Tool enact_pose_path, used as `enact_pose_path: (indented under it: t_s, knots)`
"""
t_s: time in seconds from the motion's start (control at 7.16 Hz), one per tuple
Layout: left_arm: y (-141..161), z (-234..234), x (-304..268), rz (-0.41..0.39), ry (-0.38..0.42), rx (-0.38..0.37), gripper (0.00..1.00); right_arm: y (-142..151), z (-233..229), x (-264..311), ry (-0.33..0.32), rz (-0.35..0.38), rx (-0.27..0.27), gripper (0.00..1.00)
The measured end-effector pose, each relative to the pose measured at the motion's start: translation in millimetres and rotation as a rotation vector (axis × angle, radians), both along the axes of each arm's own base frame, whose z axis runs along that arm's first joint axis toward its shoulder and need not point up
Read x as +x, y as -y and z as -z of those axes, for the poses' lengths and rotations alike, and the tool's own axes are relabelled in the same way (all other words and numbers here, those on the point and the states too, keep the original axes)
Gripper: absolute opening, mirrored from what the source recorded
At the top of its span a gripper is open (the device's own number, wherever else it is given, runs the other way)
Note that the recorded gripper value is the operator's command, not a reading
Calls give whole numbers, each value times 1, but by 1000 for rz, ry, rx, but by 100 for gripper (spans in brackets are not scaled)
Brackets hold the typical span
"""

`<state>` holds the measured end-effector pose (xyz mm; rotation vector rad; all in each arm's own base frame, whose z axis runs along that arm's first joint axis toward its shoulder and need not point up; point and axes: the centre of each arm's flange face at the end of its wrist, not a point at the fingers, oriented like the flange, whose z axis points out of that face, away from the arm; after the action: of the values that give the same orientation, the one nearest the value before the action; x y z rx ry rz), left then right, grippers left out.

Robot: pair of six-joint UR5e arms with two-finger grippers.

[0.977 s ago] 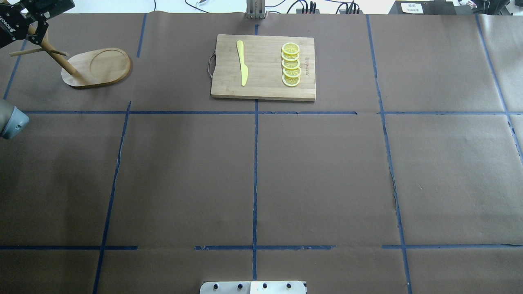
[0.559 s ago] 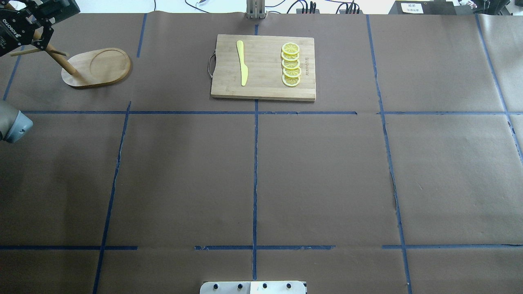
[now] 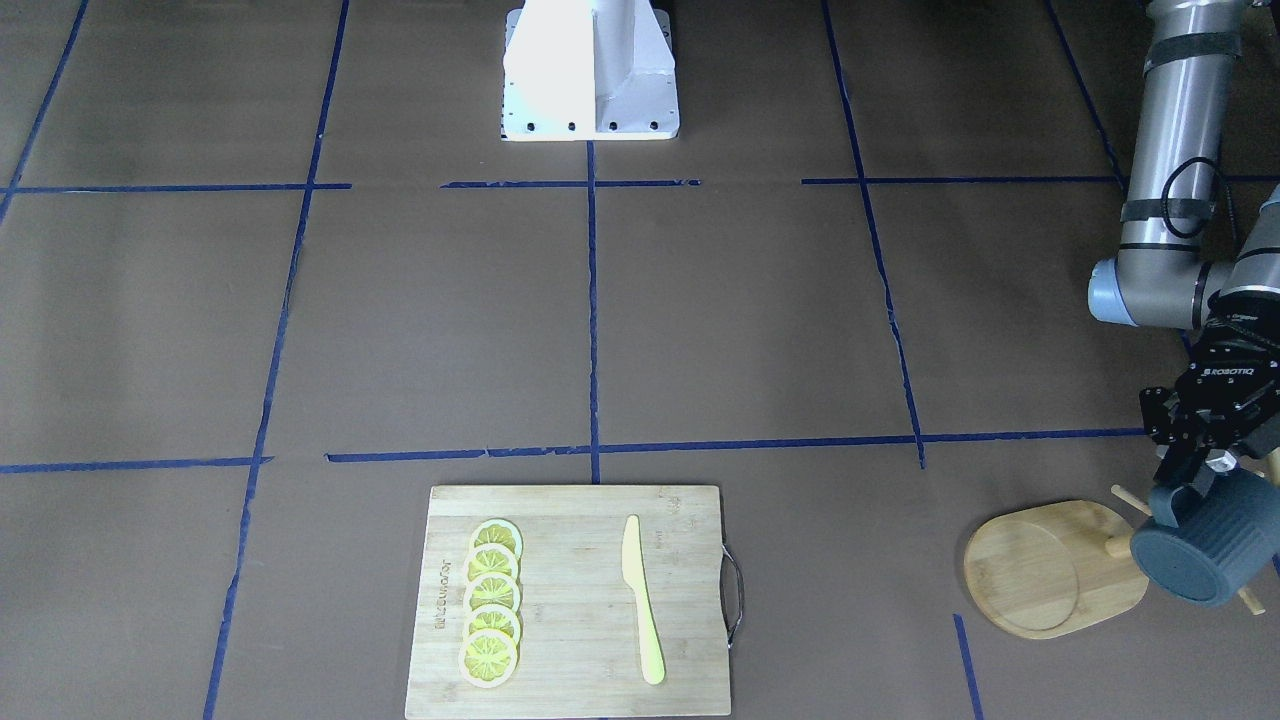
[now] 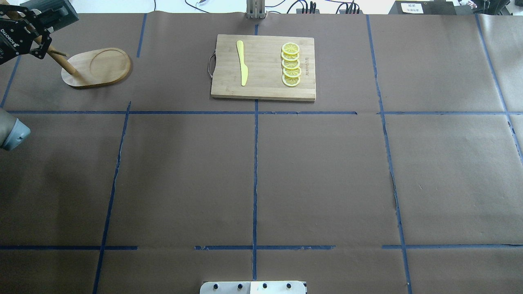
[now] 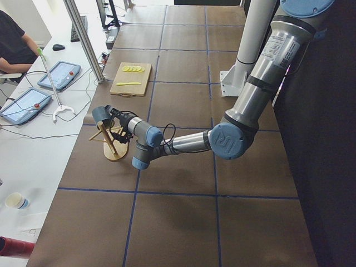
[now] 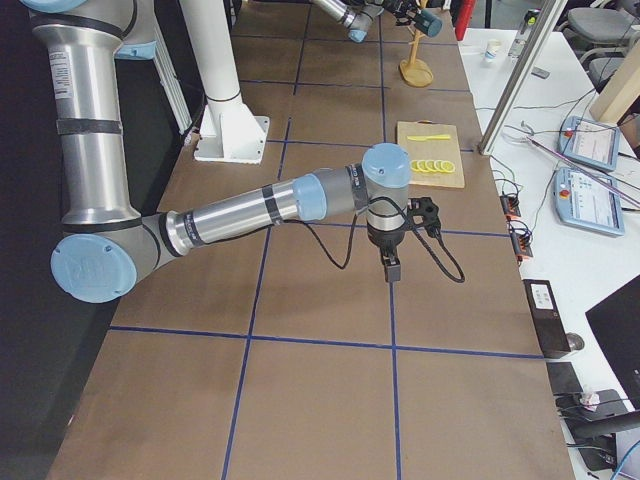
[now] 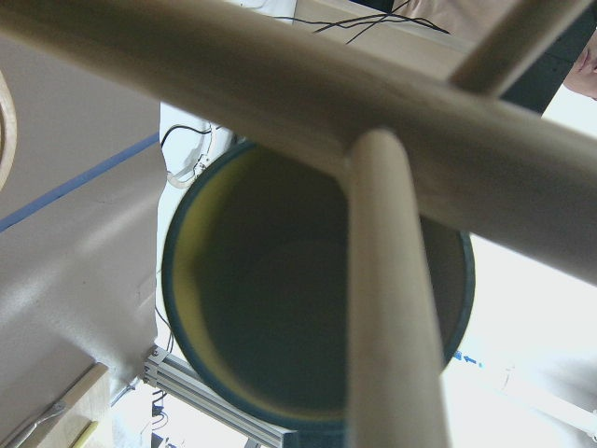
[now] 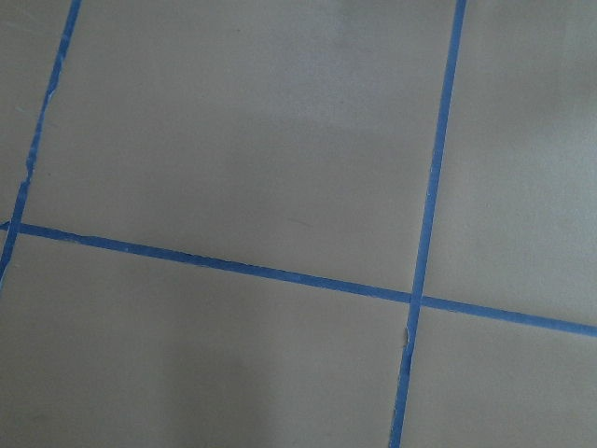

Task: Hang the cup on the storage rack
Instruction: 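Lower the mug handle onto the rack peg with the left gripper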

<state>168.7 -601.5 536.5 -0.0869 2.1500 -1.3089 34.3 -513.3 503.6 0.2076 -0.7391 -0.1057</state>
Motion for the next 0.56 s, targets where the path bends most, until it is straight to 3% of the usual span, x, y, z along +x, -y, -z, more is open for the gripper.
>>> enact_pose_path:
  t_s: [0.56]
  knots:
    - [-3, -5, -1, 0, 2, -6, 4, 0, -1, 0, 0, 0, -2, 100]
